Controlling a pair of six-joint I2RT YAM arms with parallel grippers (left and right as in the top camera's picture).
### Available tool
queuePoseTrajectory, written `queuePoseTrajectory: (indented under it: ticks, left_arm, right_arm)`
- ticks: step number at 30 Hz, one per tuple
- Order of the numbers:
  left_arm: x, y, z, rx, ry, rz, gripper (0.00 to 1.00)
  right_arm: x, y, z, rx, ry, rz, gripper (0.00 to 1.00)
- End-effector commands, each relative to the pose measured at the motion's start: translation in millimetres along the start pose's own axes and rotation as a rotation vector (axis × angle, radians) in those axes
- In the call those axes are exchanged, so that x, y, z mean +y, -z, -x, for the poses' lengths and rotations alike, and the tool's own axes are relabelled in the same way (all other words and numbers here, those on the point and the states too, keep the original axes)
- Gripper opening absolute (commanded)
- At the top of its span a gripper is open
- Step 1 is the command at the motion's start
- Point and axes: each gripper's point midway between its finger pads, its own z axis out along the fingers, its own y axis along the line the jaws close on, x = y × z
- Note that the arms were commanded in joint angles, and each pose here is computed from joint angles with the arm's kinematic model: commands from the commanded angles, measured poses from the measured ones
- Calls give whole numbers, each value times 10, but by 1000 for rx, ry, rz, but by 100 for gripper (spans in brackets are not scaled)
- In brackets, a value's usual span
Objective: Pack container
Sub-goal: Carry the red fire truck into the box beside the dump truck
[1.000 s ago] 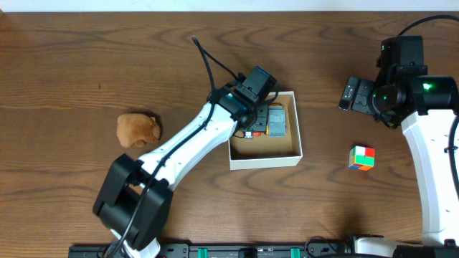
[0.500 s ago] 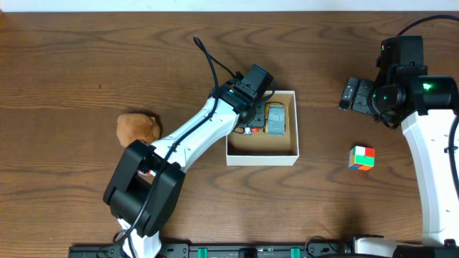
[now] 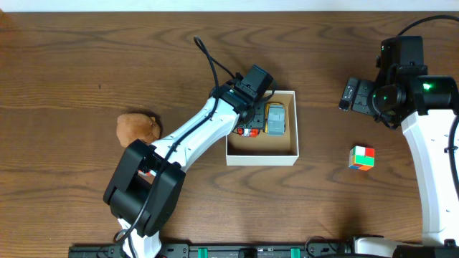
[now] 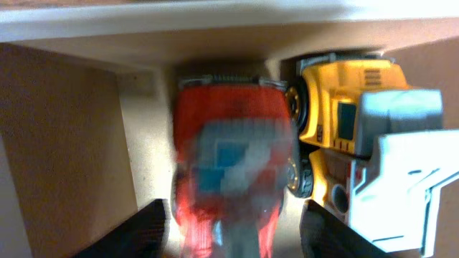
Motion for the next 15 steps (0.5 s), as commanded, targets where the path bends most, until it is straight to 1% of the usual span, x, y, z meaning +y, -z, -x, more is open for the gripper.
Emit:
queuePoseTrajectory:
  ticks: [1, 3, 4, 7, 8, 15]
  left_arm:
    - [-15, 32, 62, -12, -35, 5, 79]
    - [-9, 38, 56, -9, -59, 7, 90]
    - [-4, 42, 48, -6, -62, 9, 93]
    - [7, 73, 31, 0, -62, 12, 97]
    - [8, 88, 30, -1, -62, 12, 97]
    - [-33, 322, 103, -48, -88, -14, 97]
  right_arm:
    - [-14, -4, 7, 1, 7, -3, 99]
    - [-14, -4, 7, 1, 7, -3, 99]
    - [-14, -4, 7, 1, 7, -3, 99]
    - [-14, -4, 6, 1, 7, -3, 99]
    - [-14, -4, 6, 1, 7, -3, 98]
    - [-14, -4, 6, 1, 7, -3, 99]
